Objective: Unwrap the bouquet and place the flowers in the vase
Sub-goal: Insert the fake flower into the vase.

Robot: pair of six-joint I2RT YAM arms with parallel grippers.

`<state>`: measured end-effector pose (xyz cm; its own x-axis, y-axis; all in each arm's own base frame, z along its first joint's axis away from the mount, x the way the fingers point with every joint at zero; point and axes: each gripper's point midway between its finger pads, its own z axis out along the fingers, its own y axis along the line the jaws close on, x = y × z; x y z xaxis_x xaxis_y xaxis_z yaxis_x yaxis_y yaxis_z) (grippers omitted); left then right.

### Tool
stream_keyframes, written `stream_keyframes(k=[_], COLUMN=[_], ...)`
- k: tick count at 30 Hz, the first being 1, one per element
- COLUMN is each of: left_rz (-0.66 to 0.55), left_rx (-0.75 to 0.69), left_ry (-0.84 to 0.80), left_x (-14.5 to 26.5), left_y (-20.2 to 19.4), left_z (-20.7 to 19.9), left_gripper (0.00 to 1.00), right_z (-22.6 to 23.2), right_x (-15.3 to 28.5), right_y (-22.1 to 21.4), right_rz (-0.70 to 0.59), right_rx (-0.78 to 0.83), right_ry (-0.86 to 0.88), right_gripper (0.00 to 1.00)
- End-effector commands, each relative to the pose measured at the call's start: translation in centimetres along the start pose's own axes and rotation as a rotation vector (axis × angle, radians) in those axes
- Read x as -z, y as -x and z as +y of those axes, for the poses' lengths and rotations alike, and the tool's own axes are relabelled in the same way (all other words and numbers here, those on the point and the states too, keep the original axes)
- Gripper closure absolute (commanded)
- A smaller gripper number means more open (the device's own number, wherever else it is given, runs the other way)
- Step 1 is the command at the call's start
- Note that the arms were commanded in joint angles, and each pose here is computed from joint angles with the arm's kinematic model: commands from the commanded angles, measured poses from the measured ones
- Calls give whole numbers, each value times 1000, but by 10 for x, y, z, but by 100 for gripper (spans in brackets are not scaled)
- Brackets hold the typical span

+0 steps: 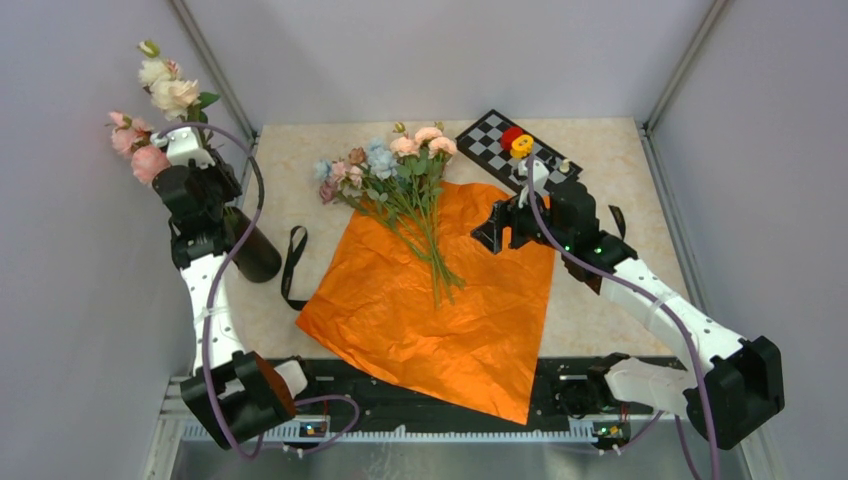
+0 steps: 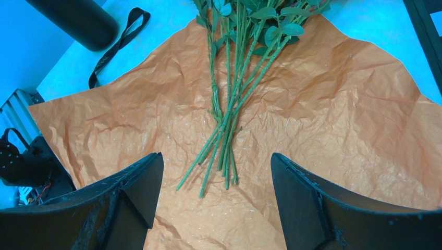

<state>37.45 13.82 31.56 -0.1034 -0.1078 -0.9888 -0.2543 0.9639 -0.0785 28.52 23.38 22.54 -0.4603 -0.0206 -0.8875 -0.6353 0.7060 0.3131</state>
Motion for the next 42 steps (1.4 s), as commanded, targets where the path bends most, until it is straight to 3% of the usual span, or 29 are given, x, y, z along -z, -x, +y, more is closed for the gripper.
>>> stream_keyframes(k=[1, 8, 14, 18, 24, 31, 42], left_rz=[-43, -41, -56, -50, -14, 133, 356], left_rx=[13, 31, 87, 134, 202, 299, 161], left_ry=[-13, -11, -24, -62, -34, -3, -396], left_x=[11, 18, 31, 44, 61, 80, 86], left_y=[17, 21, 30, 36, 31, 2, -65], left_z=[-4, -6, -14, -25, -26, -38, -174], left_gripper=[57, 38, 14, 3, 1, 1, 1], right_z=[6, 7, 7, 8, 9, 0, 12], right_x=[6, 7, 8, 10, 12, 9, -39], right_y=[15, 14, 13, 12, 8, 5, -39], right_rz=[-52, -49, -50, -48, -36, -33, 104], right_rx=[12, 10, 9, 9, -1, -64, -195], right_ry=[24, 28, 26, 30, 31, -20, -14], right_gripper=[23, 23, 23, 23, 23, 23, 38])
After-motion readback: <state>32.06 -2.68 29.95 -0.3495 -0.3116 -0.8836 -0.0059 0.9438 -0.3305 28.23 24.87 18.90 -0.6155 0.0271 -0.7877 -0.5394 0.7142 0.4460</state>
